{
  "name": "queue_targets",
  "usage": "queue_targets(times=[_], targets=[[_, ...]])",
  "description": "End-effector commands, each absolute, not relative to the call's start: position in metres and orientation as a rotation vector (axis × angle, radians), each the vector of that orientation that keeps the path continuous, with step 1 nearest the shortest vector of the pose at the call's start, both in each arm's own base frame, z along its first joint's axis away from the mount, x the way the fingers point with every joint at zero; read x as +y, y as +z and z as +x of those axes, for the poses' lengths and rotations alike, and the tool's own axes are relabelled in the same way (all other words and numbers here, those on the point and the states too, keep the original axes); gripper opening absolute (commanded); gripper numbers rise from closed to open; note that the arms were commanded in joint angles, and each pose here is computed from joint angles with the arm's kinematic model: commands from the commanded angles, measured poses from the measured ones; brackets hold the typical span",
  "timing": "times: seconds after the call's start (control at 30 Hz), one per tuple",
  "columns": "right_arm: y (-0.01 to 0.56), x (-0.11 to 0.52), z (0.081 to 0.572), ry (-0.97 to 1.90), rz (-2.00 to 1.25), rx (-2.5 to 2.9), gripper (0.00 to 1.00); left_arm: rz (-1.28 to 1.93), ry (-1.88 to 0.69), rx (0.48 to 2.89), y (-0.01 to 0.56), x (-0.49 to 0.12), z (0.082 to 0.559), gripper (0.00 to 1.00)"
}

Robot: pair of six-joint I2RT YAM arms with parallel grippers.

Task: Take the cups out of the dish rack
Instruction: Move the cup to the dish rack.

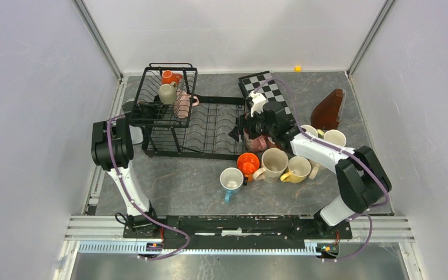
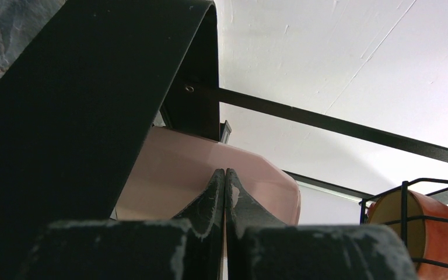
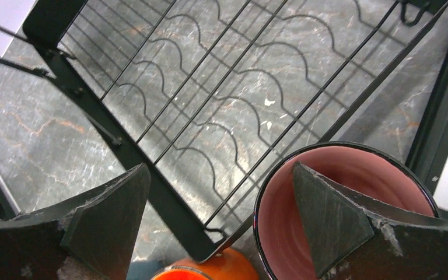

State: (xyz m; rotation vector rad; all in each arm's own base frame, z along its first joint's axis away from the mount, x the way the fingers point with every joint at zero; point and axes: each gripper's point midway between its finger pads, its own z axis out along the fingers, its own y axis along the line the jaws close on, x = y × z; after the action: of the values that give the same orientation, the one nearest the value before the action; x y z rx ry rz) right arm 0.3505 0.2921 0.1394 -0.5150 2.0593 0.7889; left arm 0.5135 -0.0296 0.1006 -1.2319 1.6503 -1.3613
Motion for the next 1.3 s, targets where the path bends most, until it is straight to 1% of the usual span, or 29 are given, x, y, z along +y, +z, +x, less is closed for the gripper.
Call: queue_targets(times=[0.0,0.27,0.6,0.87,1.13,1.27], targets=[[0.174,0.306,0.33,0.898,-0.543,1.927,0.98,-1.217,-1.375,1.767,0.082,-0.049,0.505,0.02],[0.193,0.299,0.318,0.909,-0.534,1.883,0.98,-1.189,-1.403,1.799,0.082,-0.054,0.5,0.02],[0.212,0.303,0.325,0.898,-0.555,1.844,0.98,-1.133,-1.463,1.809,0.087,-0.062,0.493,0.02],[0.209,0.306,0.332,0.882,-0.567,1.852,0.98,-1.099,-1.493,1.817,0.093,-0.066,0.489,0.02],[0.206,0.31,0.337,0.877,-0.581,1.86,0.98,-1.101,-1.51,1.859,0.087,-0.07,0.482,0.02],[0.204,0.31,0.337,0.875,-0.586,1.865,0.98,-1.149,-1.443,1.855,0.082,-0.062,0.479,0.02]])
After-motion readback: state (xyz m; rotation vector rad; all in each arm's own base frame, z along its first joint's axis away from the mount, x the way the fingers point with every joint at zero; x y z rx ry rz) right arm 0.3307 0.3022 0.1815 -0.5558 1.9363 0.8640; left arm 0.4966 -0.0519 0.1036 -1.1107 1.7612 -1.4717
